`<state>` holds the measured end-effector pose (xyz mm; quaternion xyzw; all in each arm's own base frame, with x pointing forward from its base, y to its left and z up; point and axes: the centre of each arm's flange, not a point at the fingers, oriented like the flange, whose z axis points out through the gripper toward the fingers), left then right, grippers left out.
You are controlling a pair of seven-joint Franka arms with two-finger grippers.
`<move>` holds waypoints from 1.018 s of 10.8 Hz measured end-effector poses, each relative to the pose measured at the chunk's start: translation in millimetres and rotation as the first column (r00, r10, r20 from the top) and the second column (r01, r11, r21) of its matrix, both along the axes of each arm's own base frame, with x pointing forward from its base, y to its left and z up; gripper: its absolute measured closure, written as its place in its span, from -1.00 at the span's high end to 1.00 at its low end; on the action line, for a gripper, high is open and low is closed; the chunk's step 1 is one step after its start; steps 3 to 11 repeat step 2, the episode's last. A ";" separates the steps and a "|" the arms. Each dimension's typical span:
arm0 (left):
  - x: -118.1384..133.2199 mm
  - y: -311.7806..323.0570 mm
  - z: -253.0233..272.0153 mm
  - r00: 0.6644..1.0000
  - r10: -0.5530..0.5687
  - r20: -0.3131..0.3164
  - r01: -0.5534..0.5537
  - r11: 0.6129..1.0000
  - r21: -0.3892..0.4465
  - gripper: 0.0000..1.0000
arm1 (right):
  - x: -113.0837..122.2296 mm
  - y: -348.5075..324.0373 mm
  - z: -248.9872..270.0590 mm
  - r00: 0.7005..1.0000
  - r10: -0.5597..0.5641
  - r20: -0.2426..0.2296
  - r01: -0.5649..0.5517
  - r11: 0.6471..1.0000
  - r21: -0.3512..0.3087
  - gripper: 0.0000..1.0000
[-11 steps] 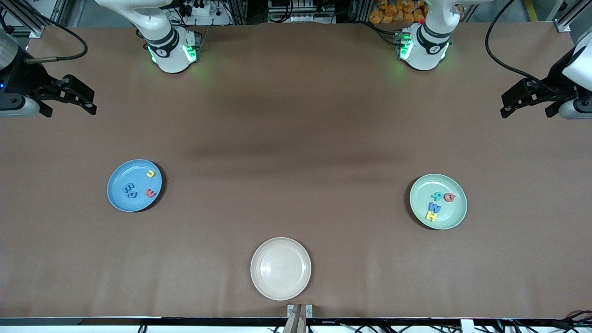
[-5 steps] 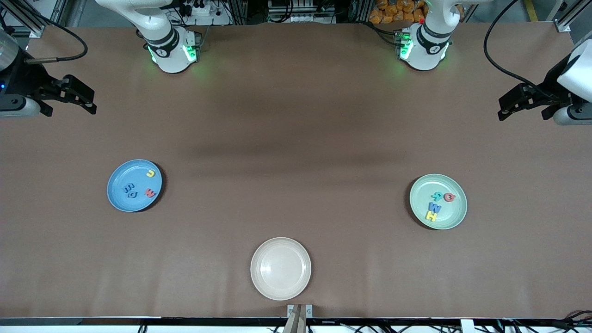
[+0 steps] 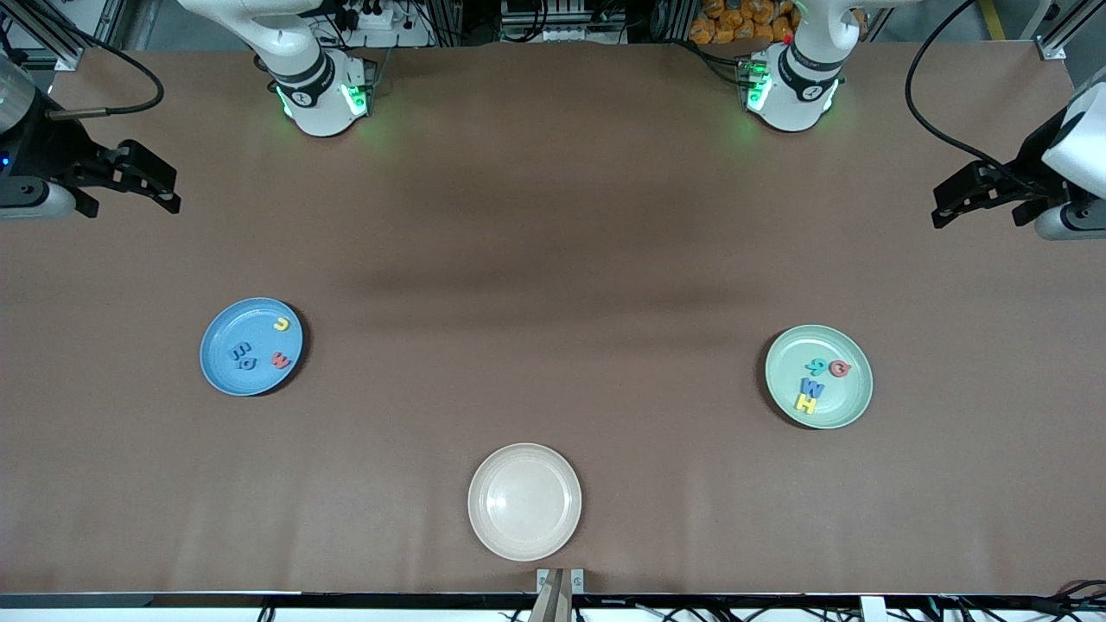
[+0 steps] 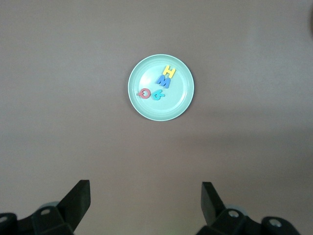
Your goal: Sort upper and lower case letters into plates
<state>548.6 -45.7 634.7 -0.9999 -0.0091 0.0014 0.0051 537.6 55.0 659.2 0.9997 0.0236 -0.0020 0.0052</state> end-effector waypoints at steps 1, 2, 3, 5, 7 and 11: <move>0.1 0.2 -0.1 1.000 0.000 0.000 0.000 1.000 0.000 1.00 | 1.0 0.0 -2.1 1.000 -0.001 -0.005 0.001 1.000 0.000 1.00; 0.1 0.2 0.1 1.000 0.000 0.000 0.000 1.000 0.000 1.00 | 3.9 -0.4 -7.4 1.000 -0.003 -0.016 0.003 1.000 -0.001 1.00; 0.1 0.2 0.1 1.000 0.000 0.000 0.000 1.000 0.000 1.00 | 3.9 -0.4 -7.4 1.000 -0.003 -0.016 0.003 1.000 -0.001 1.00; 0.1 0.2 0.1 1.000 0.000 0.000 0.000 1.000 0.000 1.00 | 3.9 -0.4 -7.4 1.000 -0.003 -0.016 0.003 1.000 -0.001 1.00; 0.1 0.2 0.1 1.000 0.000 0.000 0.000 1.000 0.000 1.00 | 3.9 -0.4 -7.4 1.000 -0.003 -0.016 0.003 1.000 -0.001 1.00; 0.1 0.2 0.1 1.000 0.000 0.000 0.000 1.000 0.000 1.00 | 3.9 -0.4 -7.4 1.000 -0.003 -0.016 0.003 1.000 -0.001 1.00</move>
